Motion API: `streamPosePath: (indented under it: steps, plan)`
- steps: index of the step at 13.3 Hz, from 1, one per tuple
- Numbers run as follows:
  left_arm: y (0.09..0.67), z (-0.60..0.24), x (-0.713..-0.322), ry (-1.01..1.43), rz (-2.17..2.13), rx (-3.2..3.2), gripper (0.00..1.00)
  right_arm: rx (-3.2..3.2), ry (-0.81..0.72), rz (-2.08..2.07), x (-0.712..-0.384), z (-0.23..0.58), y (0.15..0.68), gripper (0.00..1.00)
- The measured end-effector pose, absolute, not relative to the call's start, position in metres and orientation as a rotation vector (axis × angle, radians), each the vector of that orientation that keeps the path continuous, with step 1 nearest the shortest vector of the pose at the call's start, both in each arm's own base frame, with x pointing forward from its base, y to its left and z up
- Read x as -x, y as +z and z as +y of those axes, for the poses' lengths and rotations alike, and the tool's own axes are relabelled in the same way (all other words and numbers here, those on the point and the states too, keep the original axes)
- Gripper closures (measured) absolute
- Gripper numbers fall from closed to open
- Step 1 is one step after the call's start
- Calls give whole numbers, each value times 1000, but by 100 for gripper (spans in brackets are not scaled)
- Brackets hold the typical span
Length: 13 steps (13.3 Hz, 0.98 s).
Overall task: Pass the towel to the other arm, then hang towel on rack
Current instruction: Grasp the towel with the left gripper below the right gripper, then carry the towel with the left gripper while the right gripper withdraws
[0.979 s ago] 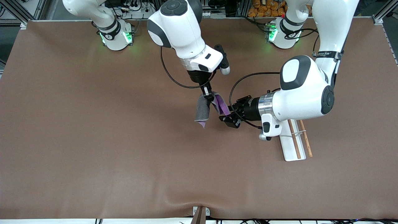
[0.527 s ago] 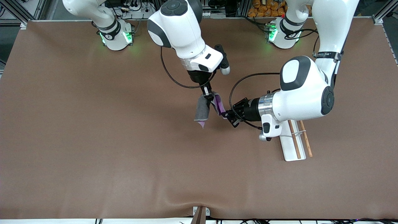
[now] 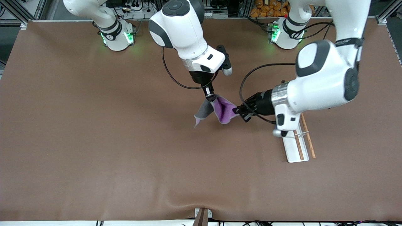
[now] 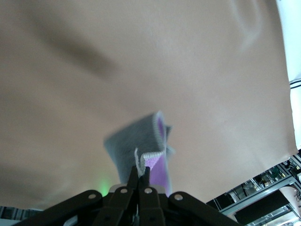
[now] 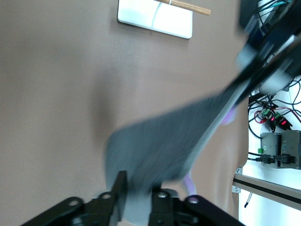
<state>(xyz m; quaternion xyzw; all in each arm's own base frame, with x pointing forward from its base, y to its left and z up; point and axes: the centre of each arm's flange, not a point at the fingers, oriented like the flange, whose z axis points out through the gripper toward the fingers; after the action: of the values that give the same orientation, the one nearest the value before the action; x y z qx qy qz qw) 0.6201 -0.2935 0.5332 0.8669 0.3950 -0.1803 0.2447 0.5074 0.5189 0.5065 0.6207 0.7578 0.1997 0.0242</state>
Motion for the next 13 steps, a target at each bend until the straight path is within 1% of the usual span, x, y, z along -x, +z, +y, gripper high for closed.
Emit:
streamPosePath:
  steps: [2,4,6,8,9,13]
  plan:
    - [565,-272,-611,-396,1077,-2435,98,-1924,610,2344,-508,518,505,43]
    - [587,-264,-600,-306,1064,-2514,98,-1933,595,2340,-510,515,504,23]
    - [598,-262,-589,-293,1024,-2568,98,-1966,586,2307,-523,501,504,1]
    - [607,-257,-582,-291,986,-2597,98,-2035,560,2241,-550,470,502,0]
    - [609,-250,-581,-298,984,-2605,98,-2084,521,2204,-563,451,499,0]
    - [607,-226,-588,-306,991,-2610,98,-2334,416,1953,-624,352,494,0]
